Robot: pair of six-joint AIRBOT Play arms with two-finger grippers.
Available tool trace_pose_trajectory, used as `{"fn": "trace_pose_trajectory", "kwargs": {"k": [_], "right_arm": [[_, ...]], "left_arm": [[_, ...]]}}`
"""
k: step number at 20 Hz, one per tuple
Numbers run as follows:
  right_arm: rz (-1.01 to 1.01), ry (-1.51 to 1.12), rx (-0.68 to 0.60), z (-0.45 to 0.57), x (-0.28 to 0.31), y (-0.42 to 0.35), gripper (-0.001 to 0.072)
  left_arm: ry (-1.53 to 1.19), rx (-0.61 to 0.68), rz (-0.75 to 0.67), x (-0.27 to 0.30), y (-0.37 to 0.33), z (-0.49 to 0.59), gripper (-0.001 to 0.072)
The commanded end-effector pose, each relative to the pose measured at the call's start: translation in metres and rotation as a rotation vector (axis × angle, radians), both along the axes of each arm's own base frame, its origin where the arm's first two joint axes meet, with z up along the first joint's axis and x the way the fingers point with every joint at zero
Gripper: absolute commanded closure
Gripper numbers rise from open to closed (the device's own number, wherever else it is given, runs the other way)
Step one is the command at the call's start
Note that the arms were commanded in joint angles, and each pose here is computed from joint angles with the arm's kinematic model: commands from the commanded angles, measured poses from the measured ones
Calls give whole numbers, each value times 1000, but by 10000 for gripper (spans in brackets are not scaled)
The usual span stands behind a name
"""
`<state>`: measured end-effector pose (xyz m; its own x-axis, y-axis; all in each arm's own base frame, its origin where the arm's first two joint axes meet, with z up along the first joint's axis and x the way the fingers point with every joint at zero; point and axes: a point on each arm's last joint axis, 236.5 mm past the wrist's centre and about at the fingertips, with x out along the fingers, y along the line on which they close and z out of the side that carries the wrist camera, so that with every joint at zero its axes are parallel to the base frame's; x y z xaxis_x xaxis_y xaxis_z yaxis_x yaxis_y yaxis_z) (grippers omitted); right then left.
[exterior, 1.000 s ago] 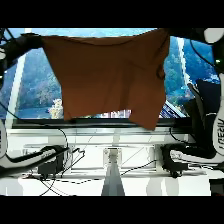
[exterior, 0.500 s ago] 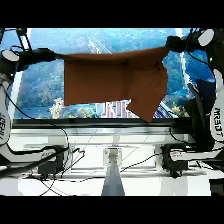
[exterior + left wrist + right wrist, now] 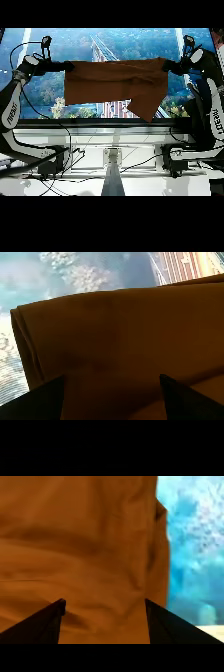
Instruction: Fold the clothes and pants, and hang the long-sleeved shirts on hangers.
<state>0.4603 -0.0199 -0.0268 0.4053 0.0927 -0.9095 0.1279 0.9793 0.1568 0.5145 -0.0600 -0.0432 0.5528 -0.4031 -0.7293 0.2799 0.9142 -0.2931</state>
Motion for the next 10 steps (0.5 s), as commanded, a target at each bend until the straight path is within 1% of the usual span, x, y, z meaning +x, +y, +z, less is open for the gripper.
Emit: {"fn": "trace_pose_trajectory", "kwargs": {"k": [1, 3, 4, 5, 6, 7, 8, 9, 10], "right_arm": [[8, 94, -129, -8, -26, -39, 162], [-9, 204, -140, -14, -56, -66, 170], [-16, 270, -124, -17, -74, -75, 272], [-5, 334, -98, -19, -92, -80, 330], [10, 381, -57, -20, -106, -80, 329], [21, 413, 3, -20, -118, -75, 330], [28, 442, 94, -21, -129, -62, 336], [34, 447, 183, -23, -137, -48, 374], [29, 439, 266, -26, -143, -32, 382]], "left_arm": [[15, -39, -3, -11, 3, 21, 63], [11, -57, -4, -23, 18, 46, 64], [15, -68, -4, -31, 27, 58, 64], [23, -81, 1, -40, 36, 68, 65], [45, -109, 25, -49, 46, 78, 116], [69, -133, 49, -58, 56, 84, 169], [88, -151, 68, -67, 67, 89, 171], [95, -160, 86, -74, 78, 93, 170], [100, -166, 109, -80, 92, 97, 170]]}}
